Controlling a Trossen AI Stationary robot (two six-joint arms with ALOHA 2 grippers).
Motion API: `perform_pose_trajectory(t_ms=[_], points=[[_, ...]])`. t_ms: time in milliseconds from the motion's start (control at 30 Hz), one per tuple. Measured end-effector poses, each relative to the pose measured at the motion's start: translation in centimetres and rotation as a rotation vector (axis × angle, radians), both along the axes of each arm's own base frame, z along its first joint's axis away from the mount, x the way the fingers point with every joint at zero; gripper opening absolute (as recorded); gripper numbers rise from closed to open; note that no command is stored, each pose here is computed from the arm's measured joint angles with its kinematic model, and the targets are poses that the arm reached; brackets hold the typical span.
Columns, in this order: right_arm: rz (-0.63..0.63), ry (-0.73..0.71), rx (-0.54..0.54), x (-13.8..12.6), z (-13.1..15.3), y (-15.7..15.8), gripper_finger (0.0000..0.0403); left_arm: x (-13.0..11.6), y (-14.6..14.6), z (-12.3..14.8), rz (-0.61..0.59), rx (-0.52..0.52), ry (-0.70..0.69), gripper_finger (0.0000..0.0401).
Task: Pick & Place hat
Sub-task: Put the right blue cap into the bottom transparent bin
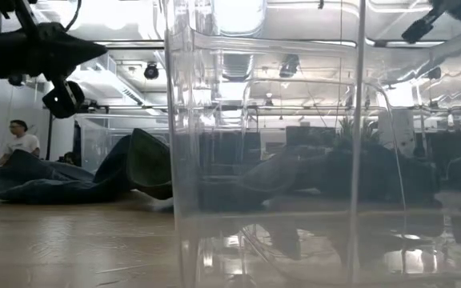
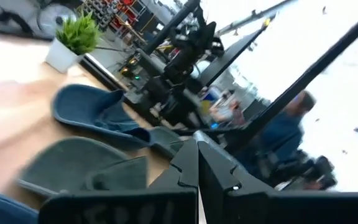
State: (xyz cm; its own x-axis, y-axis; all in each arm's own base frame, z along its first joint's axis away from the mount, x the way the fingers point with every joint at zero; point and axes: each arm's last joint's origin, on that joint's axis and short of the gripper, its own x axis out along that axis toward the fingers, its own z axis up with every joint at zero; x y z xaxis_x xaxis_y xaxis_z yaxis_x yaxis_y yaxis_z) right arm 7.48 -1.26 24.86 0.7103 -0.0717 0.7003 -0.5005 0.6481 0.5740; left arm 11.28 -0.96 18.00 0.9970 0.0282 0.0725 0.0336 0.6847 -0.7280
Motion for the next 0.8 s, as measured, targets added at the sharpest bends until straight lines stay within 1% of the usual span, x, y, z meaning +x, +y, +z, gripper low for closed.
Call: perform_pose_trajectory(t_ms=[67,133,200,233,300,433,500,567,633,800], points=[[-0.016,0.16,0.058,1.0,0.0,-0.3,0.0009,0.0,0.0,0.1,-0.007,-0.088,-0.017,0.0],[0.0,0.358,0.132,1.9,0.4,-0.5,0.0009,0.0,0.0,0.2,-0.012,-0.149,-0.025,0.0],[-0.006,0.555,0.164,2.6,1.0,-0.6,0.0009,0.0,0.0,0.2,-0.014,-0.173,-0.024,0.0],[-0.015,0.627,0.162,2.9,1.4,-0.7,0.0009,0.0,0.0,0.2,-0.014,-0.177,-0.024,0.0],[-0.016,0.723,0.166,3.6,2.7,-0.8,0.0009,0.0,0.0,0.2,-0.01,-0.181,-0.024,0.0],[0.006,0.848,0.128,5.3,5.5,-1.0,0.0009,0.0,0.1,0.2,0.017,-0.185,-0.025,0.0],[-0.002,0.961,0.114,6.4,6.4,-1.2,0.0015,0.0,0.1,0.2,0.021,-0.173,-0.025,0.0],[-0.006,1.102,0.104,7.5,7.0,-1.4,0.0031,0.0,0.1,0.2,0.02,-0.175,-0.025,0.0],[-0.006,1.255,0.083,8.5,7.2,-1.6,0.0057,0.0,0.1,0.2,0.019,-0.186,-0.03,0.0],[-0.048,1.593,0.032,11.4,7.2,-2.4,0.0146,0.0,0.1,0.3,0.018,-0.195,-0.036,0.0]])
